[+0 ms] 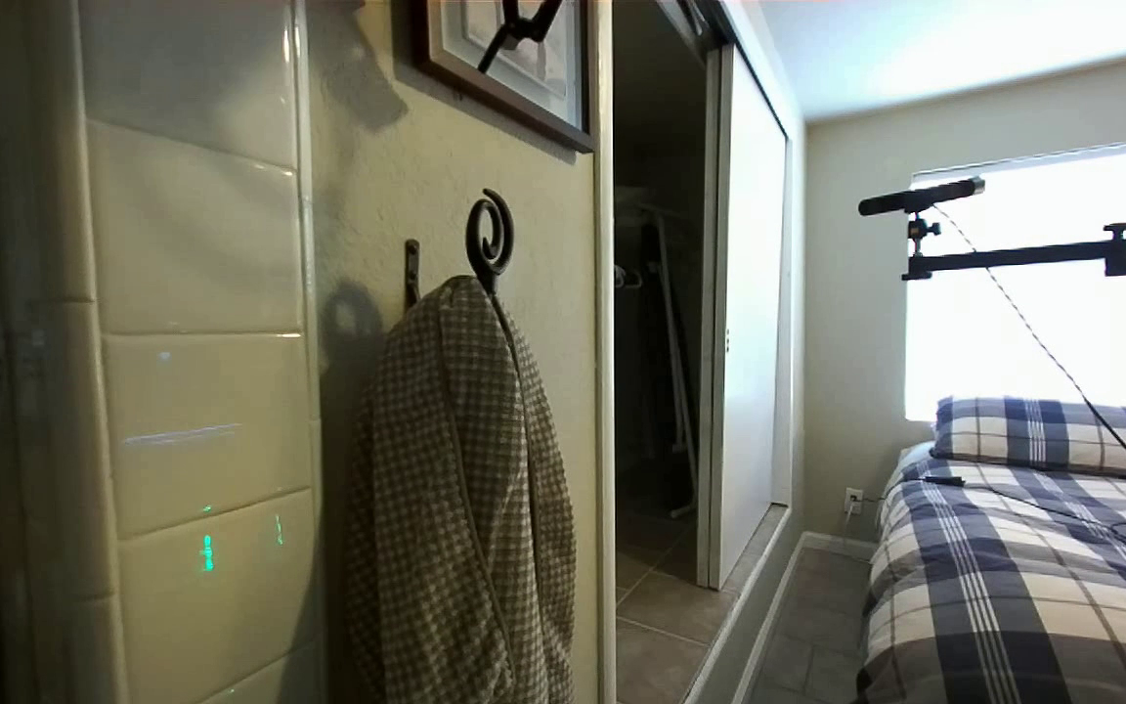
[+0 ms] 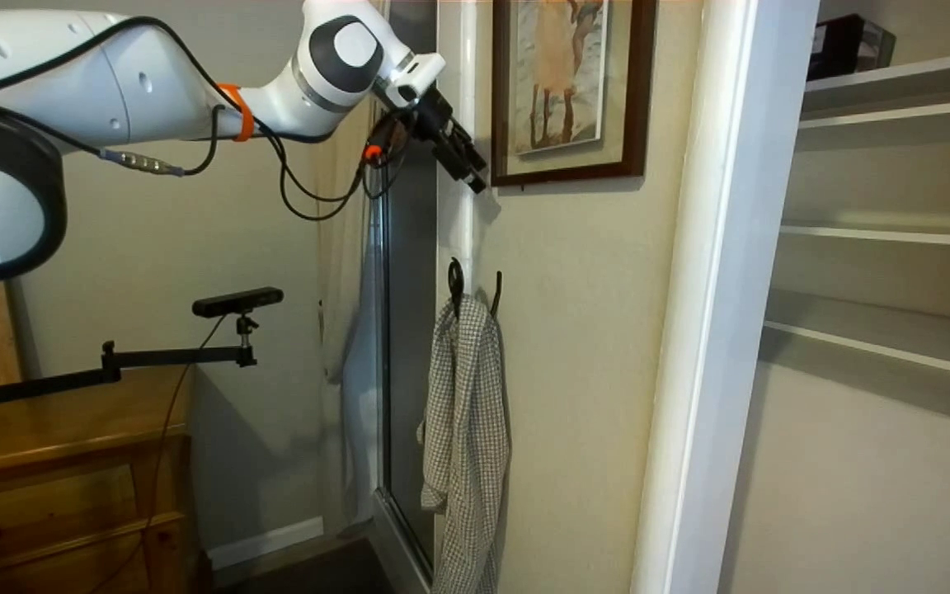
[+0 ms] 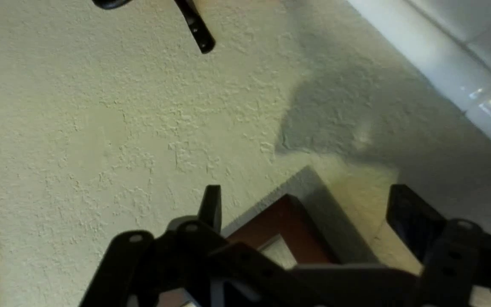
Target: Move the picture on the wall slightly to the right
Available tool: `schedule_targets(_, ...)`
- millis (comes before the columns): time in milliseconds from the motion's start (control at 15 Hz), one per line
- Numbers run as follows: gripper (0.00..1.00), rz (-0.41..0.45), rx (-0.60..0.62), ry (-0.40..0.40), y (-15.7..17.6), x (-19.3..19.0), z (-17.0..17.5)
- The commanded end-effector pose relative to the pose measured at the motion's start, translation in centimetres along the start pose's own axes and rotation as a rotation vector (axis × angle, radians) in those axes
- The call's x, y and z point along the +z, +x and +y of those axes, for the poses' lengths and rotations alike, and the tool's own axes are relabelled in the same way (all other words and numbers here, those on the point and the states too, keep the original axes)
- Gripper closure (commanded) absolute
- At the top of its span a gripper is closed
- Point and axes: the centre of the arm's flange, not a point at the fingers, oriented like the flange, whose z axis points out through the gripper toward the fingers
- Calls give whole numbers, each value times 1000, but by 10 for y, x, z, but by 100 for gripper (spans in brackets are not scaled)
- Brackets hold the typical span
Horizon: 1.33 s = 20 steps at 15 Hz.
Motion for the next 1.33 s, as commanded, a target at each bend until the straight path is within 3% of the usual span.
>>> schedule_targets(0, 0, -68, -37, -72, -4, -8, 2)
schedule_targets(267, 0, -192, -137, -213, -21, -27, 21)
schedule_targets(400, 0, -271, -182, -232, -30, -50, 33)
schedule_targets(667, 0, -276, -307, -265, -27, -114, 62)
schedule_targets(800, 0, -270, -437, -293, -26, -145, 84)
schedule_targets(1000, 0, -272, -598, -234, -16, -196, 109)
schedule_targets(1267, 0, -289, -769, -89, 9, -245, 153)
